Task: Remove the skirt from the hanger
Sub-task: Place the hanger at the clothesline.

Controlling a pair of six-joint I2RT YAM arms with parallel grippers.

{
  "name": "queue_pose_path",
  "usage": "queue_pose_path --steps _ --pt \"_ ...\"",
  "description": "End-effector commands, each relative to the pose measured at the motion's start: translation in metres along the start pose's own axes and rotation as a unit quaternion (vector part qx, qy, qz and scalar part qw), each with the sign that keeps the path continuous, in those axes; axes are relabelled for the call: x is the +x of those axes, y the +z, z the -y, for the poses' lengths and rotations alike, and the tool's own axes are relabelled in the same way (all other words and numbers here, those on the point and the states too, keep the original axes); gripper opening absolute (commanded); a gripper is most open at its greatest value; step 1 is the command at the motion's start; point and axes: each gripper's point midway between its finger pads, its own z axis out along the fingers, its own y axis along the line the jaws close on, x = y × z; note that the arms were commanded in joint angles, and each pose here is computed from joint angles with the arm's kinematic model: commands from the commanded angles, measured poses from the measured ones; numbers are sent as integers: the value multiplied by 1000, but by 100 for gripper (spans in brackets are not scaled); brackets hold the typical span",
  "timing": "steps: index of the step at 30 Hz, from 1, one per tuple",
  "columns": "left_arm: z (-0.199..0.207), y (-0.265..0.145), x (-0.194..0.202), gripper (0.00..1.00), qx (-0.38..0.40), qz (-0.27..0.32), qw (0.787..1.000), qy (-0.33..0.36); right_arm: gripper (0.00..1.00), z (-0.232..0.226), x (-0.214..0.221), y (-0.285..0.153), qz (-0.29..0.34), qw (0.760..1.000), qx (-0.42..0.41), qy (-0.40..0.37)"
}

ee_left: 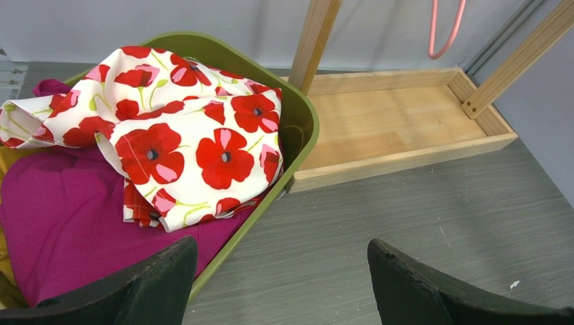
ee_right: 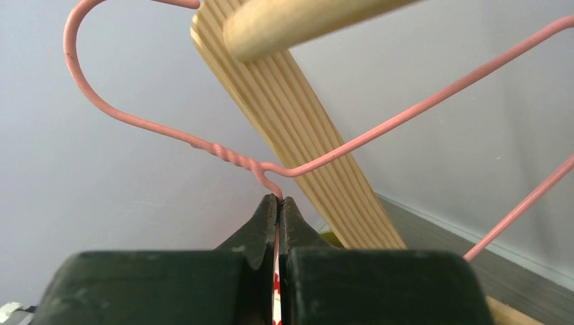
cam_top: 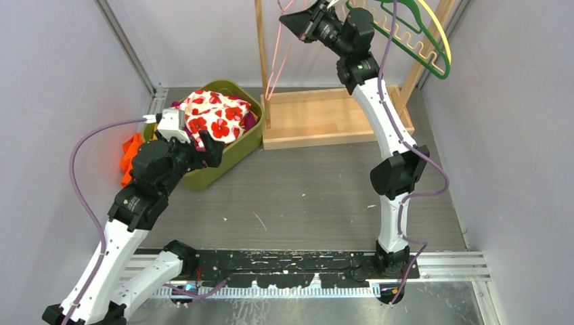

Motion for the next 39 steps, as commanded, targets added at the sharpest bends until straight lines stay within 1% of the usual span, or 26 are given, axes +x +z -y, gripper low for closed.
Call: queue_pose_path --steps 1,9,14,23,39 --pt "3 -3 -20 94 2 25 1000 3 1 -59 -68 -13 93 994 -59 -30" --pt "2 -7 -24 94 -2 30 1000 4 1 -33 -98 -6 171 985 -4 15" --pt "-2 -12 -25 94 -9 33 999 8 1 -15 -99 0 191 980 19 48" --pt "-6 -14 -20 94 -17 26 999 9 1 25 -70 15 181 975 48 122" --pt "-7 -9 -9 94 -18 13 1000 7 1 71 -12 5 139 972 105 157"
